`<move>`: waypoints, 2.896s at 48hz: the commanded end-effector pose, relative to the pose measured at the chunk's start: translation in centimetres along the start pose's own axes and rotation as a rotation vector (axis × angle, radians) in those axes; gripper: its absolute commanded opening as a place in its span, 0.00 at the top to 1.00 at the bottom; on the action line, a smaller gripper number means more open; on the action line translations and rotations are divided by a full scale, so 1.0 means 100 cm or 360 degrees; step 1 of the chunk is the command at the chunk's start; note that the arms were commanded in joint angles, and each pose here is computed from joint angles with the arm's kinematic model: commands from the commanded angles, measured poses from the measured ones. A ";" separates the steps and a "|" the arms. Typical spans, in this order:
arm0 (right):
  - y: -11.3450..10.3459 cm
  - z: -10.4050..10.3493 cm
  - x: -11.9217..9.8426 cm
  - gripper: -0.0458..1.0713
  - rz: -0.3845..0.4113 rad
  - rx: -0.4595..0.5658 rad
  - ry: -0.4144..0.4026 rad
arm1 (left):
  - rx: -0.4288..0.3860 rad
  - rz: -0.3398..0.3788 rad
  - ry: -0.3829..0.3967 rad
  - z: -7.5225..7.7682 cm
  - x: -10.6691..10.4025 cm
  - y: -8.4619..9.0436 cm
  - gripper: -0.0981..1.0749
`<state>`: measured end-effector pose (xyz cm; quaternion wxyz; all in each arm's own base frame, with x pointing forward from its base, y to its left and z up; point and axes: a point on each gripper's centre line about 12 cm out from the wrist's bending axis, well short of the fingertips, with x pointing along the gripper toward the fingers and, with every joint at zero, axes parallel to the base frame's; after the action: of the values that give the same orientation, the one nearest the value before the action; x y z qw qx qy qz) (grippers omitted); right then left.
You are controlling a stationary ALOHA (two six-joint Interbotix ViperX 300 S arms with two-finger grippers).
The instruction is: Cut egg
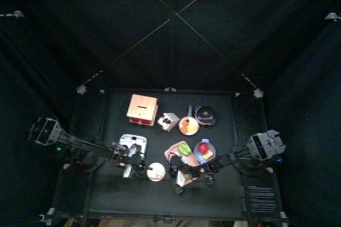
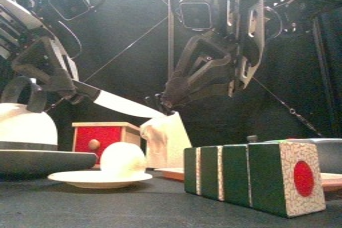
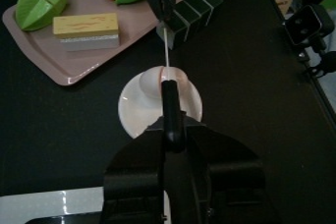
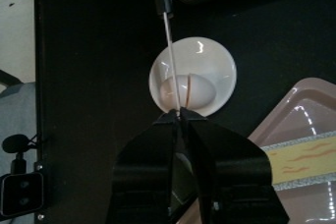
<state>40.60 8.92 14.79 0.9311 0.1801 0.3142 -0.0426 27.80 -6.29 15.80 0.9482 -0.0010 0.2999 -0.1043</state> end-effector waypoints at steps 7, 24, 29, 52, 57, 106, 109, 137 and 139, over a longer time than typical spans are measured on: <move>0.005 0.017 0.000 0.43 0.0014 0.0002 -0.0073 | 0.0002 -0.0002 -0.0063 0.012 0.000 0.000 0.51; -0.002 0.014 0.008 0.44 -0.0023 0.0043 -0.0049 | -0.0002 -0.0002 -0.0082 0.012 0.001 0.001 0.51; -0.003 0.014 0.009 0.47 -0.0024 0.0052 -0.0051 | -0.0003 -0.0001 -0.0065 0.010 0.003 0.001 0.51; -0.002 0.002 0.019 0.66 -0.0028 0.0055 0.0018 | -0.0036 0.0019 0.0004 -0.004 0.012 0.006 0.51; -0.003 0.000 0.022 0.66 -0.0035 0.0068 0.0027 | -0.0052 0.0026 0.0027 -0.008 0.014 0.007 0.51; -0.007 -0.003 0.031 0.66 -0.0050 0.0080 0.0052 | -0.0045 0.0033 0.0156 -0.025 0.030 0.009 0.51; -0.007 -0.003 0.031 0.66 -0.0050 0.0082 0.0052 | -0.0045 0.0034 0.0164 -0.026 0.030 0.009 0.51; -0.011 -0.011 0.038 0.67 -0.0074 0.0130 0.0097 | -0.0050 0.0038 0.0227 -0.035 0.037 0.010 0.51; -0.011 -0.011 0.038 0.67 -0.0075 0.0133 0.0097 | -0.0050 0.0038 0.0229 -0.035 0.038 0.010 0.51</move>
<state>42.22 8.43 10.09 0.9074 0.2040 0.3596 -0.0749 28.46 -5.84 10.30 0.9218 -0.0038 0.3775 -0.0880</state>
